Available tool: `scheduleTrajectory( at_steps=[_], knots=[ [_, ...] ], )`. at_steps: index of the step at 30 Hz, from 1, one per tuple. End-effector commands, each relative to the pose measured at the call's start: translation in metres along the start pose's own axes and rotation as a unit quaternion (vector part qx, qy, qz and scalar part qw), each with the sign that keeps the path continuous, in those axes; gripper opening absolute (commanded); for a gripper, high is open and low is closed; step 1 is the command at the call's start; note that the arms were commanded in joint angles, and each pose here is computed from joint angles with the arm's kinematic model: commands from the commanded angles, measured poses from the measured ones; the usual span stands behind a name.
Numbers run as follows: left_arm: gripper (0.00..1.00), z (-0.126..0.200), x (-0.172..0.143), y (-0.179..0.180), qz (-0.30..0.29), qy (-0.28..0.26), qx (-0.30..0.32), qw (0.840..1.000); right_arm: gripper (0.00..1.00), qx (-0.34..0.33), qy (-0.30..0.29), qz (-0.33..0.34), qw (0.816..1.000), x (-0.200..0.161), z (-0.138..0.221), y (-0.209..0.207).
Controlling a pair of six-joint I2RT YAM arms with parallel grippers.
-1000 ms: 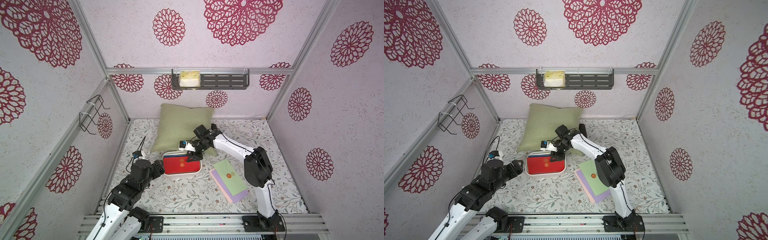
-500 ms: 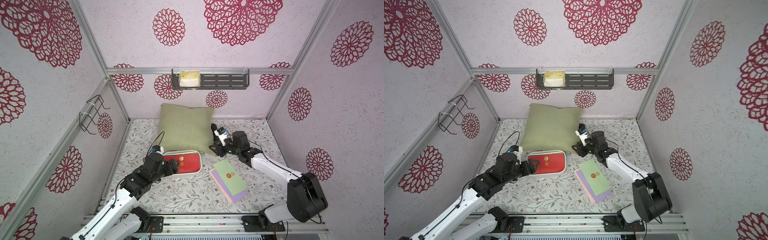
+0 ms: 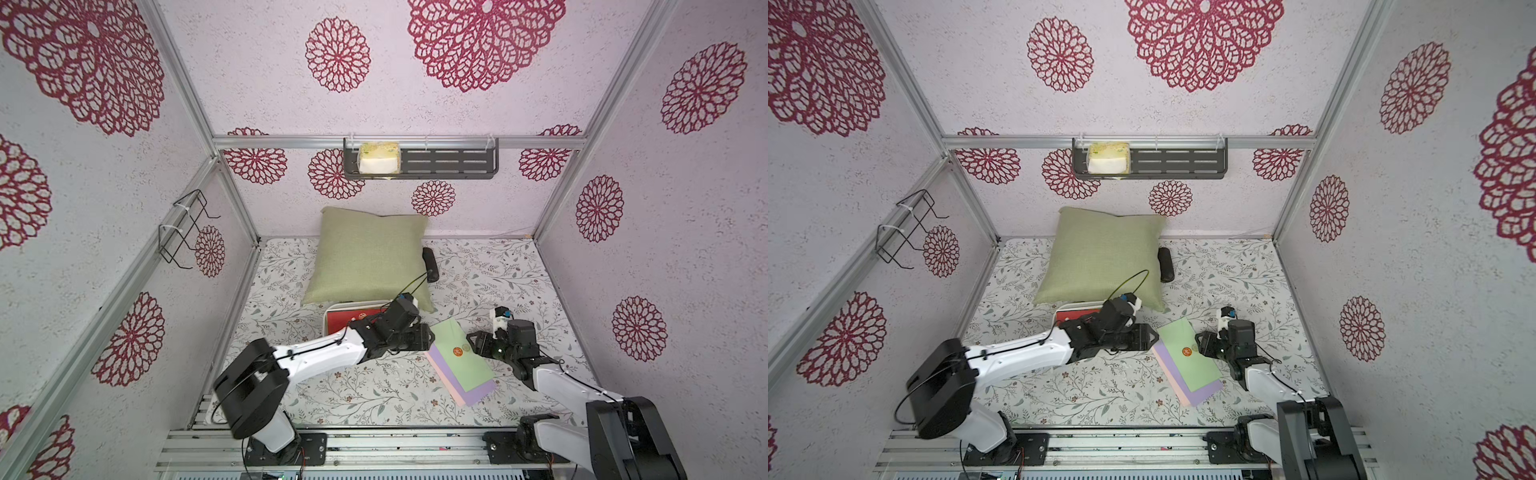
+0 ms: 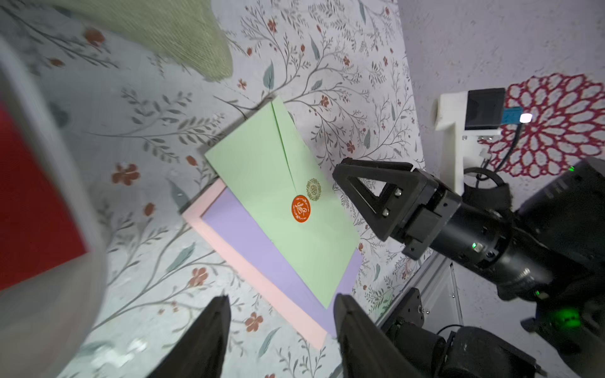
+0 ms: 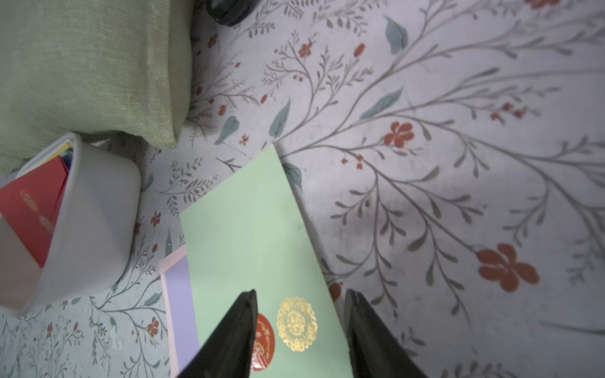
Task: Put the sealed envelopes into the storage box
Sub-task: Pick up the envelope from the center of the board.
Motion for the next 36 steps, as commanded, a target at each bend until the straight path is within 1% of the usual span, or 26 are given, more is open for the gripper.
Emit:
scheduleTrajectory(
  at_steps=[1,4,7,10,11,13,21,26,29,36],
  knots=[
    [0.54,-0.027,-0.007,-0.037,-0.016,0.027,-0.056,0.998,0.50,0.031,-0.032,-0.018,0.999,0.012,0.003,0.007],
    [0.50,-0.050,-0.016,-0.036,-0.016,0.049,-0.045,0.998,0.51,0.026,-0.024,-0.021,0.999,0.006,0.001,0.003],
    [0.45,-0.064,-0.023,-0.030,-0.008,0.065,-0.038,0.997,0.51,0.030,-0.022,-0.021,0.999,0.006,0.001,0.004],
    [0.43,-0.074,-0.028,-0.025,-0.003,0.078,-0.029,0.996,0.51,0.031,-0.016,-0.023,0.999,0.005,-0.001,0.004],
    [0.42,-0.084,-0.034,-0.016,-0.001,0.088,-0.017,0.996,0.51,0.031,-0.013,-0.024,0.999,0.004,-0.002,0.003],
    [0.41,-0.091,-0.038,-0.010,0.003,0.097,-0.008,0.995,0.51,0.031,-0.011,-0.025,0.999,0.004,-0.003,0.003],
    [0.35,-0.098,-0.044,0.004,0.005,0.106,0.023,0.994,0.51,0.039,0.014,-0.030,0.999,-0.001,-0.009,0.004],
    [0.34,-0.101,-0.048,0.011,0.009,0.108,0.032,0.994,0.51,0.060,0.025,-0.032,0.997,-0.004,-0.009,0.010],
    [0.33,-0.104,-0.048,0.013,0.008,0.109,0.037,0.993,0.49,0.079,0.033,-0.033,0.996,-0.006,-0.008,0.015],
    [0.32,-0.108,-0.051,0.018,0.009,0.113,0.045,0.993,0.47,0.078,0.015,-0.016,0.997,0.002,0.003,0.021]
  ],
)
Point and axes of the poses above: each gripper's point midway between its finger pads, its own z axis back along the fingers, its own y axis along the line the jaws close on, x = y × z, the point moved 3 cm from there along z, back along the fingers
